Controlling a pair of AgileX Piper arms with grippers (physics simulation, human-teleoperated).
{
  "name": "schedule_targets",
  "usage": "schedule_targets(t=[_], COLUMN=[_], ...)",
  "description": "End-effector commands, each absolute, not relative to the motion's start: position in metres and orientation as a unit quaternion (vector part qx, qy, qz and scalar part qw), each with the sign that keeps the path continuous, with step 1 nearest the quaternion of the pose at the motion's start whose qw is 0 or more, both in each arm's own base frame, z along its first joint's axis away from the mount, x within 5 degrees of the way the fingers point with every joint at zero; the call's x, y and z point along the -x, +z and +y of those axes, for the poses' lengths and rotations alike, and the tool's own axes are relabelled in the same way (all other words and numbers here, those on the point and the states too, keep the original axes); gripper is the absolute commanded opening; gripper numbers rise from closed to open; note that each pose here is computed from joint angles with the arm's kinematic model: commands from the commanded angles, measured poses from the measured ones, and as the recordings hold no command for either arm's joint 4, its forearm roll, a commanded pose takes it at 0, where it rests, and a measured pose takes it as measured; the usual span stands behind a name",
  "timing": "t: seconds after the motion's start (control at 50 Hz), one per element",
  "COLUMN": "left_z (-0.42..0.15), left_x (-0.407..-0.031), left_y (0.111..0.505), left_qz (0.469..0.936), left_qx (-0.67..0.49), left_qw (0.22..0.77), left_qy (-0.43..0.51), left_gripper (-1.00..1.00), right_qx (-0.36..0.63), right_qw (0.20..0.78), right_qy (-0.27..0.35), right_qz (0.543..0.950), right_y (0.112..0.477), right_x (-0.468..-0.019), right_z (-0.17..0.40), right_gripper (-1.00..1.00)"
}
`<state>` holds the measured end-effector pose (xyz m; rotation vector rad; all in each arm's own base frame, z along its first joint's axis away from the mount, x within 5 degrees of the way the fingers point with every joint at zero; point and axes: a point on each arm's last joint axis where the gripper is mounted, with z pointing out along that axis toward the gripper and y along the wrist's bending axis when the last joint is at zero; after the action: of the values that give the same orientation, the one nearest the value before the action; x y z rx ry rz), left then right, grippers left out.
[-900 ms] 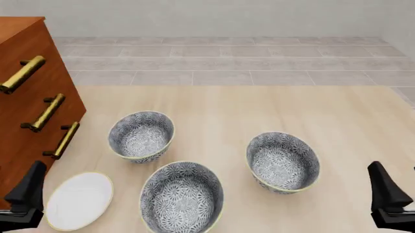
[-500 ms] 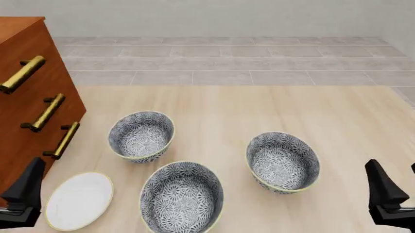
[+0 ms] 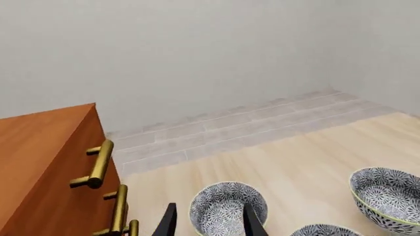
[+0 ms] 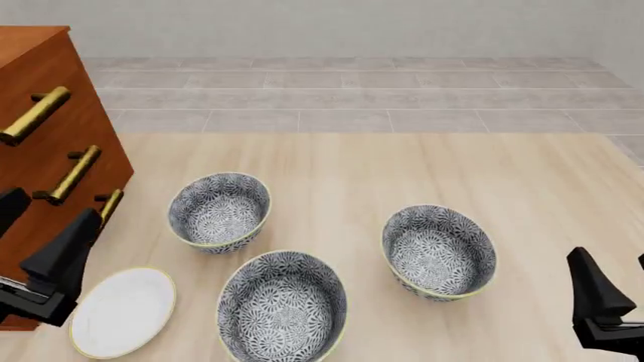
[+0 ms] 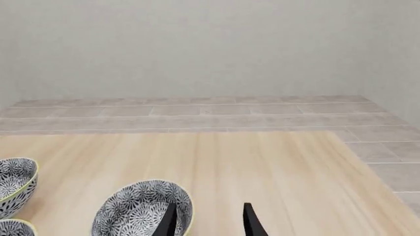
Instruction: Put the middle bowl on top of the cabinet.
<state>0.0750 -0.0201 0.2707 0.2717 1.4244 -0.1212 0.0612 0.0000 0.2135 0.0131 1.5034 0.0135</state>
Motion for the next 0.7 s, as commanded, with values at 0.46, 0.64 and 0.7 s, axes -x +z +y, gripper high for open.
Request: schedule_targets(t=[0.46, 0.64, 0.7], left_z=[-0.112, -0.135, -0.140], left_x=[-0.125, -0.139, -0.143], left_y=[0.333, 0.337, 0.337], left_qz=[0.627, 0.635, 0.639], left_qx=[-0.306, -0.321, -0.322], left_qw=[0.689, 0.671, 0.665], left_qy=[-0.196, -0.210, -0.213], left_gripper=[1.00, 1.00, 1.00], right_qx=[-0.019, -0.020, -0.020], right_qw=[0.730, 0.731, 0.731], right_qy=[0.014, 0.014, 0.014], right_qz=[0.683, 0.682, 0.682], right_y=[0.213, 0.213, 0.213], right_x=[-0.061, -0.060, -0.060], right_z=[-0.001, -0.001, -0.001], right_gripper=[1.00, 1.00, 1.00])
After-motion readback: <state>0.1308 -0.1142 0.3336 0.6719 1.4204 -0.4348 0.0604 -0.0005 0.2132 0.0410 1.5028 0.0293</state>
